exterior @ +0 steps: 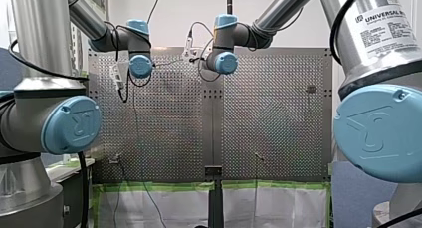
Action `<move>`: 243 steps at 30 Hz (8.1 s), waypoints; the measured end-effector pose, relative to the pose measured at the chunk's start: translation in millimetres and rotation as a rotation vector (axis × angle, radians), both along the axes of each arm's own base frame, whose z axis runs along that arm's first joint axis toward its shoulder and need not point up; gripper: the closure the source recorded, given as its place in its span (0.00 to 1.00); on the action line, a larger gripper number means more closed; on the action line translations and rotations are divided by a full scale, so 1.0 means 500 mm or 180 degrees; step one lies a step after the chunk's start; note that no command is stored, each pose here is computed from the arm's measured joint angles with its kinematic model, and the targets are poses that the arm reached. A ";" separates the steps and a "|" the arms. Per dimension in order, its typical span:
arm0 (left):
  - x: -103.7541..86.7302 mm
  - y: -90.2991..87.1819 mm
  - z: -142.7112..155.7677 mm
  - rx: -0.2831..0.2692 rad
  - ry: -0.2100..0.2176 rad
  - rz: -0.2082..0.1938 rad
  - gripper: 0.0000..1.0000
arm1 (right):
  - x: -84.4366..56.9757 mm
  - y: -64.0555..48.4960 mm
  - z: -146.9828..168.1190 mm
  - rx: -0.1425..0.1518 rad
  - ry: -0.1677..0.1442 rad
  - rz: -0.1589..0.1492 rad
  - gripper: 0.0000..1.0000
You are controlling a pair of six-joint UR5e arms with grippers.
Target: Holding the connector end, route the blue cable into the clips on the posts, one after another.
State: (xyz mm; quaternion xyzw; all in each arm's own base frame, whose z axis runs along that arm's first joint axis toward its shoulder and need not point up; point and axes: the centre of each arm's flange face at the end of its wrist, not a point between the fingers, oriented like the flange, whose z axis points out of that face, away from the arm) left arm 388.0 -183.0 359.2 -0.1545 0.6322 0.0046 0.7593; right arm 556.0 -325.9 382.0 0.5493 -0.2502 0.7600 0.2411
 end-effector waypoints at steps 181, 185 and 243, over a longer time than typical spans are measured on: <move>0.335 0.269 0.113 -0.1000 -0.0670 -0.0872 0.00 | 0.104 -0.224 0.083 -0.0010 -0.0127 0.0007 1.00; 0.328 0.275 0.106 -0.1015 -0.0585 -0.0729 0.00 | 0.101 -0.229 0.081 -0.0007 -0.0124 -0.0005 1.00; 0.075 0.182 0.183 -0.0697 0.0074 -0.0472 0.00 | 0.092 -0.238 0.075 0.0032 -0.0073 -0.0033 1.00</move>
